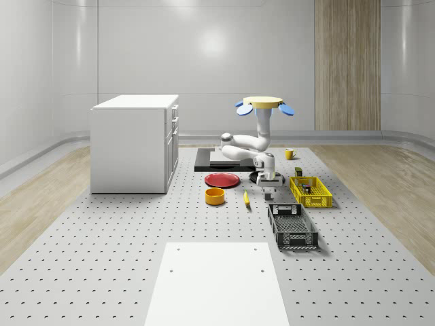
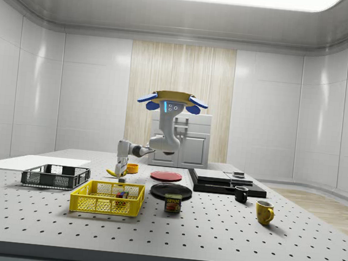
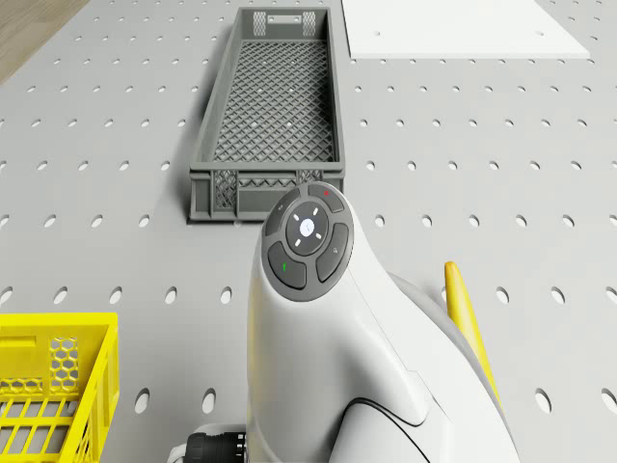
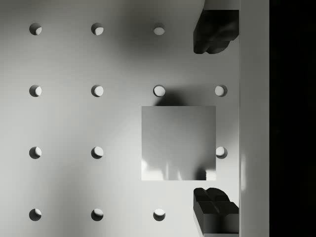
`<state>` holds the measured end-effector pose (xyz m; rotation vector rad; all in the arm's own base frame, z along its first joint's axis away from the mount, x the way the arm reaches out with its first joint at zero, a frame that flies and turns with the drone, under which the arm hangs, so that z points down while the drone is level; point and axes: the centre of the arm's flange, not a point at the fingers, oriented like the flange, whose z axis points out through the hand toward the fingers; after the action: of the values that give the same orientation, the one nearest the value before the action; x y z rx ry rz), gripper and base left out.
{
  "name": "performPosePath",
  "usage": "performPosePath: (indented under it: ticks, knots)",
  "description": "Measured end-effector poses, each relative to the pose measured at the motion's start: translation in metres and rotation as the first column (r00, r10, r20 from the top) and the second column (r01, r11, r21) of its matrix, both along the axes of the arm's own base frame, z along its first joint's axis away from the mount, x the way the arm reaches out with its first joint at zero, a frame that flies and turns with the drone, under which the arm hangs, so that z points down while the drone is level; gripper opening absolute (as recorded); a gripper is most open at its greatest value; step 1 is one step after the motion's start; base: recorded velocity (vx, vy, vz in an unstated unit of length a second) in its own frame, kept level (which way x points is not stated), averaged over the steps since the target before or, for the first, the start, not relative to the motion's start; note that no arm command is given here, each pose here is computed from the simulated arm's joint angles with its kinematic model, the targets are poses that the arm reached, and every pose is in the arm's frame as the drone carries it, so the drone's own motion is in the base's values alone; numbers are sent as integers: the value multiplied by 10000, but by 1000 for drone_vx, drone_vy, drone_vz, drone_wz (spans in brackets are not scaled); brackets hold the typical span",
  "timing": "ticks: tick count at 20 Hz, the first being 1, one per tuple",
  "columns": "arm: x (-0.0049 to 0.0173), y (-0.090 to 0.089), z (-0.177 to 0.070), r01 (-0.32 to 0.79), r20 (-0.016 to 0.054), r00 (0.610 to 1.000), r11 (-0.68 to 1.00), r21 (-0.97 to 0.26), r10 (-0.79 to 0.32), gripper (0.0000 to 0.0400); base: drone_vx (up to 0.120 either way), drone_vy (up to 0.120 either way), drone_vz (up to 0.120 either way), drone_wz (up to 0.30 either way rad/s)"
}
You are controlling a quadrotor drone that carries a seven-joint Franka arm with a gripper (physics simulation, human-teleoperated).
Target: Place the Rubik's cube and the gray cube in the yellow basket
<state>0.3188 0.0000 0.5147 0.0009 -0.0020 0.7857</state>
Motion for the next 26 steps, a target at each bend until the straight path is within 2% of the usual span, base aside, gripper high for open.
performPosePath:
  ticks: [13,17,26]
  knots:
    - [0,0,0,0,0,10000,10000,0,0,400,-12,-12,0,0]
    - [0,0,0,0,0,10000,10000,0,0,400,0,0,-90,0]
    - [0,0,0,0,0,10000,10000,0,0,400,0,-18,0,0]
